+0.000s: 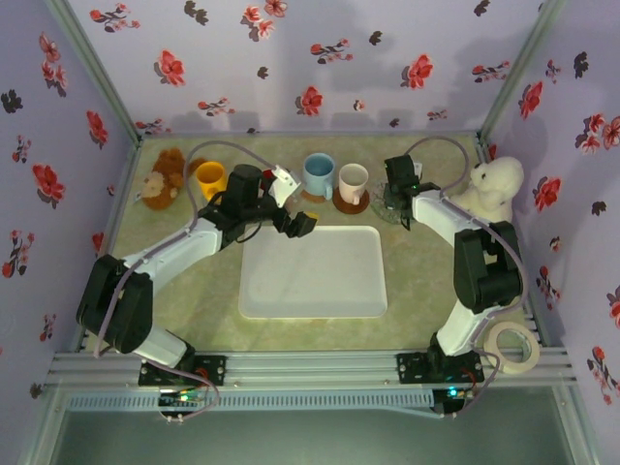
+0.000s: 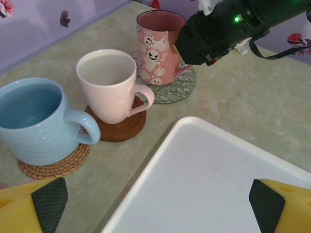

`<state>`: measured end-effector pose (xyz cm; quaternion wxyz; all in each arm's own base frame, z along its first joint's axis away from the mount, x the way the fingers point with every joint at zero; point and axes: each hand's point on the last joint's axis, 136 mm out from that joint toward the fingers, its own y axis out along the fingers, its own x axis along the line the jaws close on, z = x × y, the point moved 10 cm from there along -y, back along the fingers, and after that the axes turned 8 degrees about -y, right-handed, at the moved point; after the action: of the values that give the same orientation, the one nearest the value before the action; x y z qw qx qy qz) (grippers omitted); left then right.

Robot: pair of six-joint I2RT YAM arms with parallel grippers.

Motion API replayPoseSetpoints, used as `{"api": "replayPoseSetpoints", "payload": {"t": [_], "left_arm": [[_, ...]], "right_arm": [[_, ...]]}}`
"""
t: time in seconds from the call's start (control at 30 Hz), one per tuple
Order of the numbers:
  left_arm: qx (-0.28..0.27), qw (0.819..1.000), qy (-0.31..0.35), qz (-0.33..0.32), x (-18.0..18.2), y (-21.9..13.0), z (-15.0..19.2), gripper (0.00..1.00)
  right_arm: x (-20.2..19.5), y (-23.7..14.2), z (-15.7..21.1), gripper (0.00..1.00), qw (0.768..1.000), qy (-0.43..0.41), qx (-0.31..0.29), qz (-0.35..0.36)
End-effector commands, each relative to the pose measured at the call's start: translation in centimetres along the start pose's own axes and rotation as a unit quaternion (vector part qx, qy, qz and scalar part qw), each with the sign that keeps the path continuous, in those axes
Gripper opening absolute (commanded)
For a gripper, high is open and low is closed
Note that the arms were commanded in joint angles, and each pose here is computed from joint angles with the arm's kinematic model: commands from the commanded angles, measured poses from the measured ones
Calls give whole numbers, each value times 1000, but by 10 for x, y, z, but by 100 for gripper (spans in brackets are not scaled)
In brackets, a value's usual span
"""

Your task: Place the cup by the coaster

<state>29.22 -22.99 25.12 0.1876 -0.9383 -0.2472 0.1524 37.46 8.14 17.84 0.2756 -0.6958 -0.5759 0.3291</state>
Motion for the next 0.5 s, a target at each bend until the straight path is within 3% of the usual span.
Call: {"api": "replayPoseSetpoints", "payload": {"t": [0.0,0.47], "left_arm": [[-2,1000,0,4,-2,3,-10,99],[4,1000,5,7,-6,2,-12,99]], "right_arm": [[-4,5,-3,3,999,21,-16,25],[-2,10,4,6,1000,23,6,20]]}}
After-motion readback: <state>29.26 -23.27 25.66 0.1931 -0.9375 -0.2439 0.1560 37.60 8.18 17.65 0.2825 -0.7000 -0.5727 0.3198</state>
